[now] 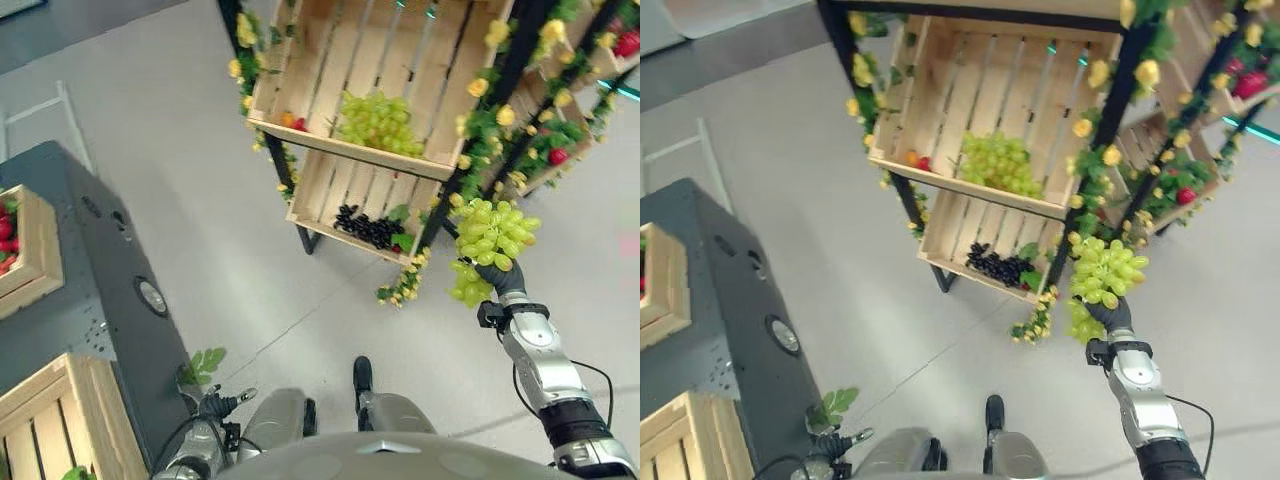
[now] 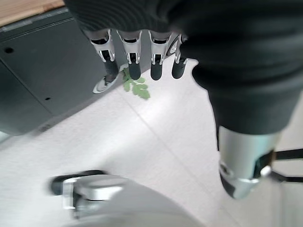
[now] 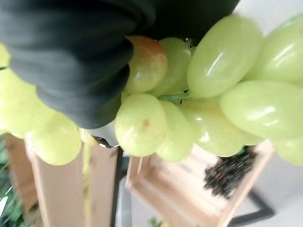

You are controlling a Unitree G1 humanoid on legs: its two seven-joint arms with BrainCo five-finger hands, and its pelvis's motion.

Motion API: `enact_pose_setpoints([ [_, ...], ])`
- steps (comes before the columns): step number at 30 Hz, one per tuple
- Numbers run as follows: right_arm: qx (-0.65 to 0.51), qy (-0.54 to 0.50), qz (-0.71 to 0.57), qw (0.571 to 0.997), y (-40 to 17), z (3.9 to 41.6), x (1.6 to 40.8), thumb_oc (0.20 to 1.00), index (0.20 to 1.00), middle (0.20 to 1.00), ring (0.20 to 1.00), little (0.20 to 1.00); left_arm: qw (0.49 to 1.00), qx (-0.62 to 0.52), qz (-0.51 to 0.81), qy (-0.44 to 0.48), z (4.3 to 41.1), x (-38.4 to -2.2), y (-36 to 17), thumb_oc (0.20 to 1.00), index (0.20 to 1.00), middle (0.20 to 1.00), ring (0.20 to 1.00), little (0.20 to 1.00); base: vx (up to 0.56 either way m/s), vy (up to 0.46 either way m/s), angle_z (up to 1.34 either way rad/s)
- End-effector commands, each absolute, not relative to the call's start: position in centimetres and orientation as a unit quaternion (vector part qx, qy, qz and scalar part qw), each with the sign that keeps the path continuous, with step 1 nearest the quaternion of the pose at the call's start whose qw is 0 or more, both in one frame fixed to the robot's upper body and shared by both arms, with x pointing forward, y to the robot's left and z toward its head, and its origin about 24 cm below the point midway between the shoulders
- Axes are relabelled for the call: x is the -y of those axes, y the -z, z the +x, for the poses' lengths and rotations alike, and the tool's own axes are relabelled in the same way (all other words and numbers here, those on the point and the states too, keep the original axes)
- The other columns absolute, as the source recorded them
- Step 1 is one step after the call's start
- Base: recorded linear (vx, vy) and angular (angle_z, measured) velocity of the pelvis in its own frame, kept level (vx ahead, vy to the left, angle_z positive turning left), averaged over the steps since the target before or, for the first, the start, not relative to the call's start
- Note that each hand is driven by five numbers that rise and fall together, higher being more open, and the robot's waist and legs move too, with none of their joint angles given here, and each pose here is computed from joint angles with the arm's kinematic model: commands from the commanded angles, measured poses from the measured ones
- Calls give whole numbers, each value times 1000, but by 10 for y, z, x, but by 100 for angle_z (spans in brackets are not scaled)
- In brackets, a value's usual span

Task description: Pick up the fruits from the basket on one side to the basket on the other side

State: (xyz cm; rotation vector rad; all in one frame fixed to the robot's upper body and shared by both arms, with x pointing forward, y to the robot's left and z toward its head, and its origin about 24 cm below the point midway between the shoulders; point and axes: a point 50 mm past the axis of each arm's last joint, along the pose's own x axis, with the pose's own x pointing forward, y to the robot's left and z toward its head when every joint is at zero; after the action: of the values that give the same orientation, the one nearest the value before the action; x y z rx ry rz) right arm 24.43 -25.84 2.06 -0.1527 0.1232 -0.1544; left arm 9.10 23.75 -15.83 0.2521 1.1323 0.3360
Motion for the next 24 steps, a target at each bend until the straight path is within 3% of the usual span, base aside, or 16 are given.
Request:
enact_pose_setpoints([
  [1, 60, 55, -73, 994, -67, 259, 250, 200, 200, 200, 200, 200, 813, -540, 106, -190, 79, -244, 159, 1000, 1000, 1000, 1000, 1000, 134, 123, -63],
  [9, 56, 42, -81, 994, -66, 260, 246, 200, 200, 200, 200, 200, 813, -545, 115, -169, 84, -243, 160, 1000, 1000, 1000, 1000, 1000, 63, 194, -72],
  [17, 41, 25, -67, 997, -56, 266, 227, 200, 200, 200, 200, 200, 885, -408, 190, -115, 170, -242, 126, 1000, 1000, 1000, 1000, 1000, 11, 229, -33],
  [24, 53, -23, -65, 996, -62, 277, 201, 200, 200, 200, 200, 200, 871, -427, 215, -114, 162, -252, 128, 1000, 1000, 1000, 1000, 1000, -21, 60, -68],
])
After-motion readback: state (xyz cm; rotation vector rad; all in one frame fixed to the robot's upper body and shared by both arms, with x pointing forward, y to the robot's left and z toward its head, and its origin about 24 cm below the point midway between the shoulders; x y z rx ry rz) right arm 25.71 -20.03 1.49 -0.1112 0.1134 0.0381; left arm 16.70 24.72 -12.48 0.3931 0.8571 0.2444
